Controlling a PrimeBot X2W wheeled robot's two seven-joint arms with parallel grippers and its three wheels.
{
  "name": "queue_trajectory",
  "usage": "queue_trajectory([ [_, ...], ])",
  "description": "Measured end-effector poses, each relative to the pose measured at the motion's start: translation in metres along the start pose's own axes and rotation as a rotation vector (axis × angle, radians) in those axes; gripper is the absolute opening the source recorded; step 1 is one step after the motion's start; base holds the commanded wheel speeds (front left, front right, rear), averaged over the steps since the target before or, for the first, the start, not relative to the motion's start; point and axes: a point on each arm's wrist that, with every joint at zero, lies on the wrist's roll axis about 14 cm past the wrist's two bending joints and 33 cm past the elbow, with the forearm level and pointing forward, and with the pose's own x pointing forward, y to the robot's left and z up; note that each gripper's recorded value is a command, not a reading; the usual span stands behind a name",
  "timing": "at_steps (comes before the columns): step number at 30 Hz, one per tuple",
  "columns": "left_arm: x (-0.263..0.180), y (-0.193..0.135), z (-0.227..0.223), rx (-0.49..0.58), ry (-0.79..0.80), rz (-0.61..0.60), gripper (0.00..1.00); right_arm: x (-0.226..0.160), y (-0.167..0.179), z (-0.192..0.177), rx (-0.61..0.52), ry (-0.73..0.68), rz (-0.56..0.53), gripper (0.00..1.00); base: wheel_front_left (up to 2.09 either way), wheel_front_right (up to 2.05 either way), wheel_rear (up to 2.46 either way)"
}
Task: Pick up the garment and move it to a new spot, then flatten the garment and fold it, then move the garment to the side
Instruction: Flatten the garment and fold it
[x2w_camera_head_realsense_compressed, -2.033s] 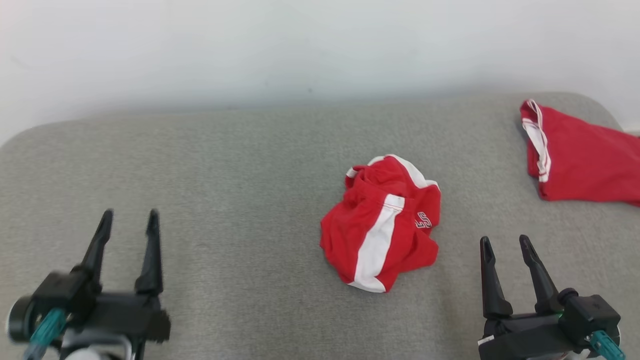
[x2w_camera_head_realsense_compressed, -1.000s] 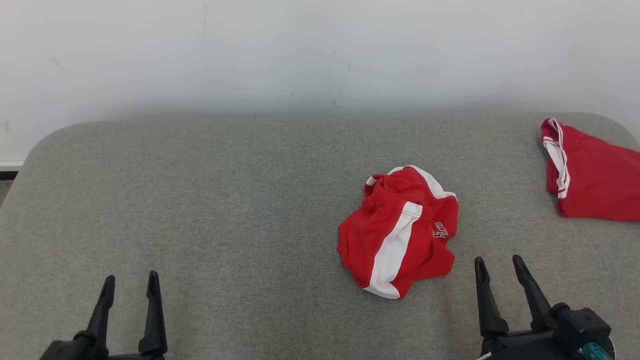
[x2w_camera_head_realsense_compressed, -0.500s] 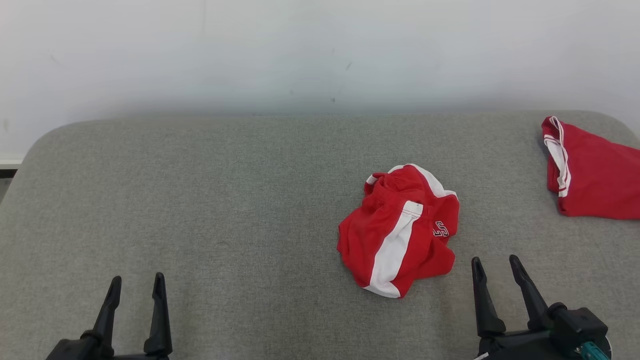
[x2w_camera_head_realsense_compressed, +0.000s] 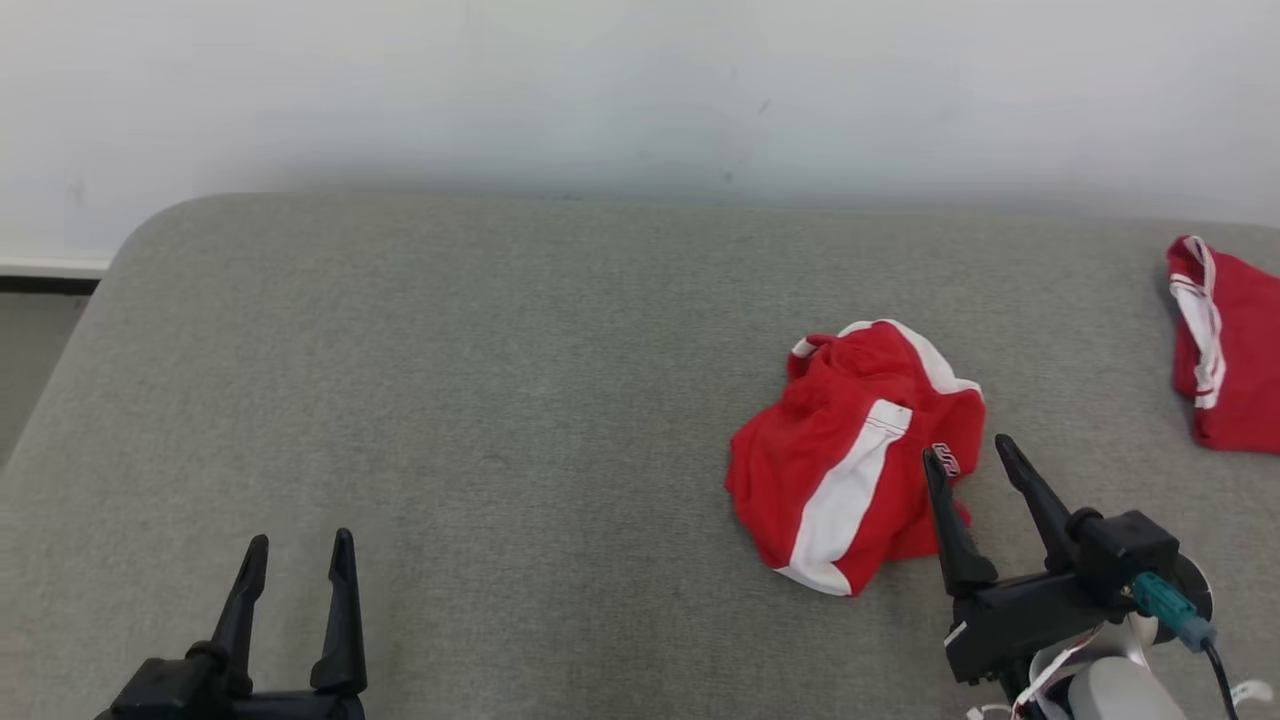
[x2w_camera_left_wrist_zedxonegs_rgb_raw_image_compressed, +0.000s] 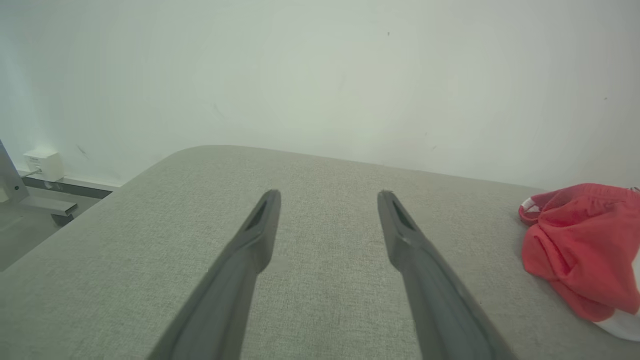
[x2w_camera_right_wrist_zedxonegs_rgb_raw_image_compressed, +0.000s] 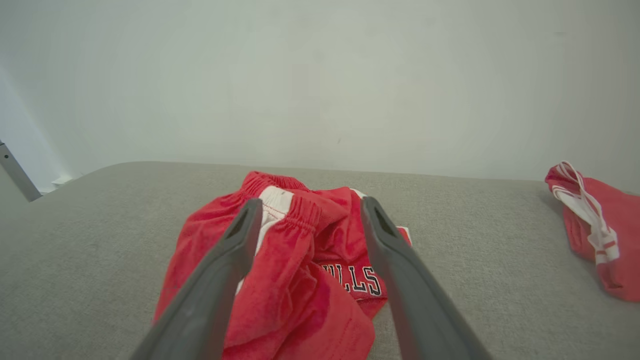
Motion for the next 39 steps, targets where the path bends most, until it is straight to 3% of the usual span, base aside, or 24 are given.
queue_trajectory([
  [11, -0.014, 0.024, -0.004, 0.008, 0.023, 0.082, 1.00, 0.032, 0.013, -0.036, 0.019, 0.117, 0.060, 1.00, 0.00, 0.00, 0.00],
  [12, -0.015, 0.026, -0.004, 0.009, 0.024, 0.088, 1.00, 0.035, 0.016, -0.040, 0.035, 0.133, 0.065, 0.13, 0.00, 0.00, 0.00],
  [13, -0.016, 0.028, -0.004, 0.011, 0.024, 0.093, 1.00, 0.038, 0.018, -0.043, 0.044, 0.144, 0.073, 0.00, 0.00, 0.00, 0.00],
  [19, -0.021, 0.036, -0.006, 0.015, 0.033, 0.126, 1.00, 0.057, 0.039, -0.039, 0.027, 0.125, 0.147, 0.00, 0.00, 0.00, 0.00],
  [24, -0.023, 0.038, -0.004, 0.005, 0.028, 0.136, 1.00, 0.075, 0.069, -0.014, 0.011, 0.050, 0.230, 0.00, 0.00, 0.00, 0.00],
  [33, -0.024, 0.040, -0.002, -0.007, 0.019, 0.146, 1.00, 0.106, 0.152, 0.076, 0.056, -0.174, 0.416, 0.00, 0.00, 0.00, 0.00],
  [39, -0.023, 0.038, 0.000, -0.007, 0.014, 0.144, 1.00, 0.115, 0.184, 0.137, 0.071, -0.307, 0.496, 0.00, 0.00, 0.00, 0.00],
])
